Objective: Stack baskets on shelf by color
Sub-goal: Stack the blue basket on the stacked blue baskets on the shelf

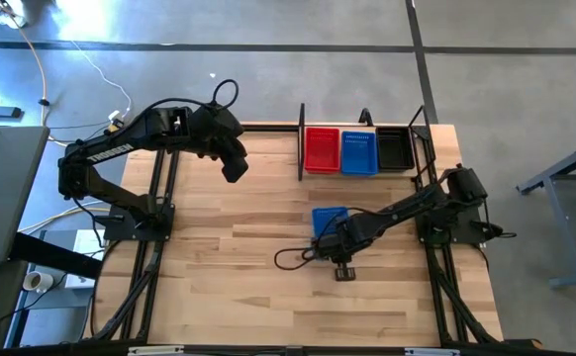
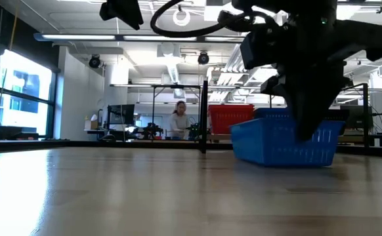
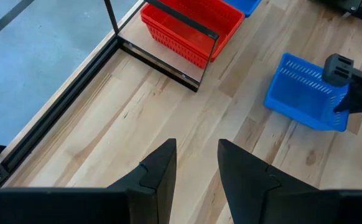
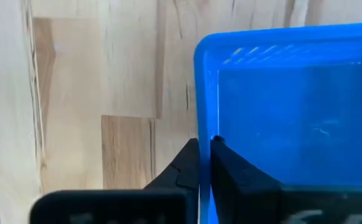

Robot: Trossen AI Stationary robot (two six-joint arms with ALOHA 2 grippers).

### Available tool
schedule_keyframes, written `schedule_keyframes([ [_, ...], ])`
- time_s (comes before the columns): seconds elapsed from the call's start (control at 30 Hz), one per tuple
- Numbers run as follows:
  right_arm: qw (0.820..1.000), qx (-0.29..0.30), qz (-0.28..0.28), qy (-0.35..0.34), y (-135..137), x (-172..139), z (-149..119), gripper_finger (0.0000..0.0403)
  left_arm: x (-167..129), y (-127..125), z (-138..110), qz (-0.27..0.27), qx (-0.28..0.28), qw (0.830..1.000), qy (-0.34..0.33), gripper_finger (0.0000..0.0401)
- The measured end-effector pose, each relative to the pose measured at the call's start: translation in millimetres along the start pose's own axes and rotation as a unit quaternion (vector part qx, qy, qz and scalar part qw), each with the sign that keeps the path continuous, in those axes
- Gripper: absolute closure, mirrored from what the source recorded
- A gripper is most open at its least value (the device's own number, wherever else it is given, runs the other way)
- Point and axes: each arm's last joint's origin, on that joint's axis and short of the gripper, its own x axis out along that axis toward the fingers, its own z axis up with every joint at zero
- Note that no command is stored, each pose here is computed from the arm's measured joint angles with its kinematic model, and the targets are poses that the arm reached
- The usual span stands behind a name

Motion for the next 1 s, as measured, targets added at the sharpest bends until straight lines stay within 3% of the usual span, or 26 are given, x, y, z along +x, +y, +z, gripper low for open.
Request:
schedule_keyframes([
  [0.43, 0.992, 0.067, -0.056, -0.088, 3.7, -44.4, -7.1, 0.0402, 0.0, -0.1, 0.0, 0.000, 0.004, 1.000, 0.000, 0.0294],
  [0.7, 0.978, 0.087, -0.127, -0.141, -5.1, -82.4, -21.8, 0.0402, 0.0, 0.0, 0.0, 0.000, 0.004, 1.000, 0.000, 0.0294],
  [1.0, 0.957, 0.083, -0.232, -0.155, -22.5, -126.8, -56.8, 0.0403, 0.0, 0.0, 0.0, 0.000, 0.004, 1.000, 0.000, 0.0294],
])
